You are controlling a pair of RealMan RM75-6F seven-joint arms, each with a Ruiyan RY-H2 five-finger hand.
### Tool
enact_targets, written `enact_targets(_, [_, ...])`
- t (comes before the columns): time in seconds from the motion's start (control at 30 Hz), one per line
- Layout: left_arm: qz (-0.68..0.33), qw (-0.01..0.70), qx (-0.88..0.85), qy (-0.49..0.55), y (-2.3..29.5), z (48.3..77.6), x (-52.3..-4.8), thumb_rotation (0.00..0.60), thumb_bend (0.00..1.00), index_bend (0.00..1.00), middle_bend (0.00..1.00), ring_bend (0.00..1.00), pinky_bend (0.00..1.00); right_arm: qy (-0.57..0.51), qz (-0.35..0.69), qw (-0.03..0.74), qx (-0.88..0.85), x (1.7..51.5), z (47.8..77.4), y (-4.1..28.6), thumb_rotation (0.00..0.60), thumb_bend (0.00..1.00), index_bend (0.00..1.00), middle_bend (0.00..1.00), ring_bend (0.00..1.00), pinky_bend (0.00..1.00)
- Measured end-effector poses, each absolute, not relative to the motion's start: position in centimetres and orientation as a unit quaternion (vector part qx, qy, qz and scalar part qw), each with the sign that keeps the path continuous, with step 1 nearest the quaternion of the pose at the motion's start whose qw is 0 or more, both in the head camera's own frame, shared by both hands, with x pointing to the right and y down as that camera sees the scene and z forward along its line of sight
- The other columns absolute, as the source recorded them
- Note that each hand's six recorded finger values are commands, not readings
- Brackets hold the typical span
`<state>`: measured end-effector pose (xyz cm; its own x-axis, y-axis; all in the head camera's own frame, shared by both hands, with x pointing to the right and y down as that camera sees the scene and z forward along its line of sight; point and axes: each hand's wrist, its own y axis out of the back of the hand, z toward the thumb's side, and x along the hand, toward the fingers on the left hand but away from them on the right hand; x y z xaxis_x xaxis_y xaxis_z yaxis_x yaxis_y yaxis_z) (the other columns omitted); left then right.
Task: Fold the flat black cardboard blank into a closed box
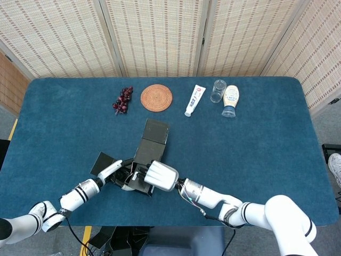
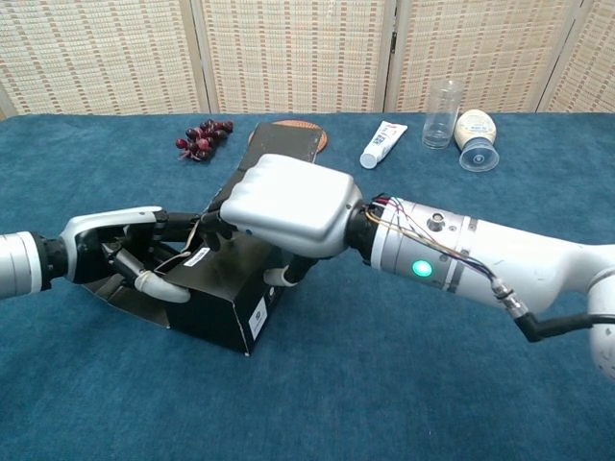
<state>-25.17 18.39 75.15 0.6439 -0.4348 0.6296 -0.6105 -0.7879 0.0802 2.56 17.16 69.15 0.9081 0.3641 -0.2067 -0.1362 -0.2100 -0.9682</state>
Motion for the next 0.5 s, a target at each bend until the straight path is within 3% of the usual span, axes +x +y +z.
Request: enact_targets(0.5, [0.305,0.146,0.896,-0.288,18.51,75.12,-25.02,0.600,0.14,0.21,0.21,0.64,0.93,-0.044,0.211,0.625,-0.750,2.07,69.90,17.58,0.600,0.39,0.41,0.42,0.67,0.74])
